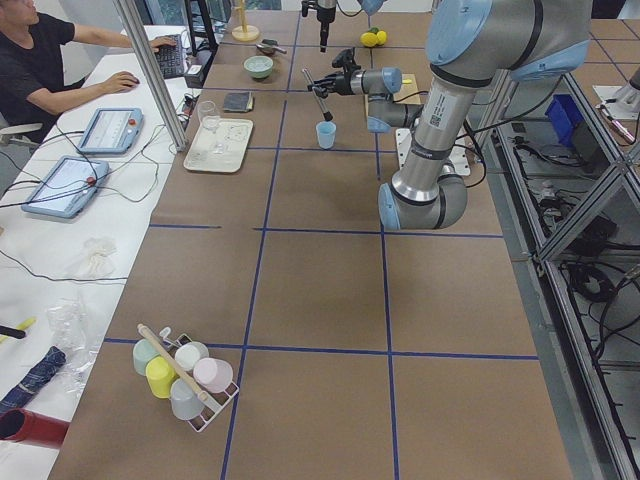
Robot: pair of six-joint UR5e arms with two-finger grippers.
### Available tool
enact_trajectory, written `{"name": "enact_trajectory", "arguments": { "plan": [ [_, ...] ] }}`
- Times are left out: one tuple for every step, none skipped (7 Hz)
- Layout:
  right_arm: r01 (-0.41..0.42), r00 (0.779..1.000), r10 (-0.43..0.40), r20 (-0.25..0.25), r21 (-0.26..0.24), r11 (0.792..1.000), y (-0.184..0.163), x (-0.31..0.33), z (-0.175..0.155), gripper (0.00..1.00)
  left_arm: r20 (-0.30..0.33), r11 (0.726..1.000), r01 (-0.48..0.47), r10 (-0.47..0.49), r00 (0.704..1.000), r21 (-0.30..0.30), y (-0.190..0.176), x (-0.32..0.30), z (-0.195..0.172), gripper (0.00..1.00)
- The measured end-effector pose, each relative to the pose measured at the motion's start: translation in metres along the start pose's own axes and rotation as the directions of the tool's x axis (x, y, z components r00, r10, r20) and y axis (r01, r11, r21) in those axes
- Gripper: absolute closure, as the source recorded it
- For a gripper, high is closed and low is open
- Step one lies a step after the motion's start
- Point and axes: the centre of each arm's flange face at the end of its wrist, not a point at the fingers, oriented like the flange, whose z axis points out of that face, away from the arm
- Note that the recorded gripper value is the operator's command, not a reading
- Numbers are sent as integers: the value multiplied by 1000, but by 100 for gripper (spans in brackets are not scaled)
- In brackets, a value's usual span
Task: Squeeze lemon into cup
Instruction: 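Press the steel rod down on the lemon slice inside the cup, then lift the steel rod out of the cup and move it back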
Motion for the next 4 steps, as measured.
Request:
{"name": "enact_trajectory", "arguments": {
  "plan": [
    [0,1000,0,1,1,1000,0,0,-1,0,8,1000,-3,2,1000,28,-19,-11,1,100],
    [-1,1000,1,2,3,1000,1,1,-2,0,24,999,-2,1,1000,41,-29,-27,7,100],
    [-2,1000,2,4,4,1000,1,1,-4,0,49,1000,2,-3,999,28,-21,-52,13,100],
    [-2,1000,2,7,1,1000,3,2,-5,0,72,1000,-10,12,997,-19,-2,-91,21,100]
  ]
}}
